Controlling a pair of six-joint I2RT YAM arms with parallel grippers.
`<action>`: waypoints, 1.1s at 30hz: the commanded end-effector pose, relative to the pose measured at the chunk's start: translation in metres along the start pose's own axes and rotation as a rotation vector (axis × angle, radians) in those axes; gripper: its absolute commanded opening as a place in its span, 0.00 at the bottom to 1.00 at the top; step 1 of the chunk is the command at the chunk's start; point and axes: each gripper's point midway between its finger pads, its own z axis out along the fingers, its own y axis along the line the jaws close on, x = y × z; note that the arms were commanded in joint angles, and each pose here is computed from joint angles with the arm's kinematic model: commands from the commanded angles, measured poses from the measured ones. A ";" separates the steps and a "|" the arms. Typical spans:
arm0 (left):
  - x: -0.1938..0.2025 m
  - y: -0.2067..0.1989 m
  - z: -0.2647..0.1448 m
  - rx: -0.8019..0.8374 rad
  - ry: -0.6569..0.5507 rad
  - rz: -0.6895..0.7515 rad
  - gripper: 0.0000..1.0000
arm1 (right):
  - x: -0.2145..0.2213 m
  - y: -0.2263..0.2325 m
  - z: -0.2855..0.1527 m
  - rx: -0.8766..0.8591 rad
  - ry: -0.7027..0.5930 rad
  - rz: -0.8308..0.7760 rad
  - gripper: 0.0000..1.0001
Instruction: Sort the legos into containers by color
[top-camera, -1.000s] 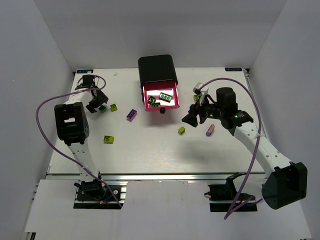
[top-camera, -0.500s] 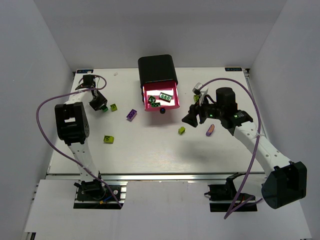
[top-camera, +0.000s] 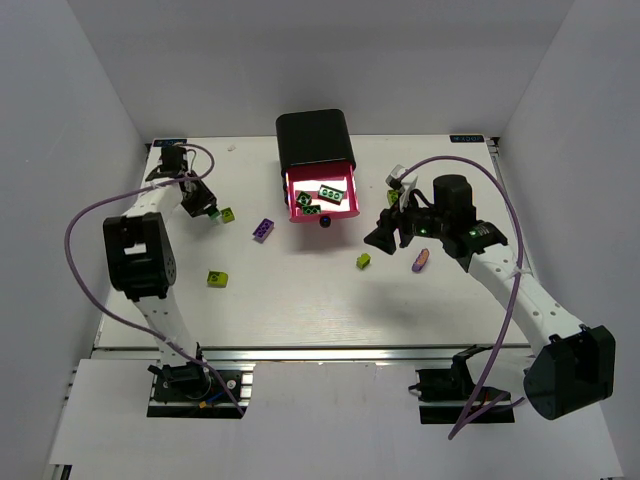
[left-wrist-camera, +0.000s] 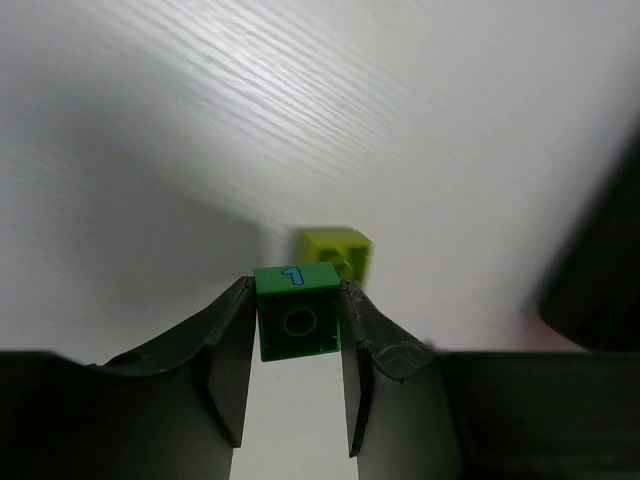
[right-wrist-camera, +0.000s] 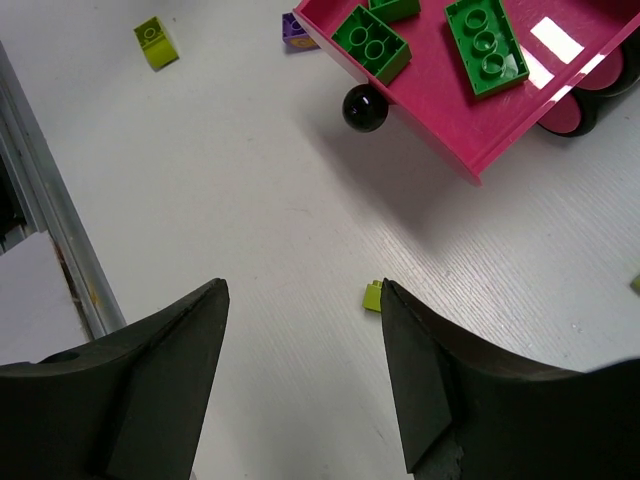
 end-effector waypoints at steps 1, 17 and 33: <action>-0.032 -0.061 -0.085 0.267 -0.155 0.088 0.05 | -0.016 0.005 -0.008 -0.011 -0.040 -0.028 0.68; 0.070 -0.234 -0.184 0.815 -0.005 0.373 0.03 | -0.009 0.001 -0.004 -0.002 -0.018 -0.018 0.67; 0.114 -0.303 -0.151 0.676 -0.038 0.464 0.51 | -0.006 -0.003 -0.002 0.008 -0.002 -0.022 0.68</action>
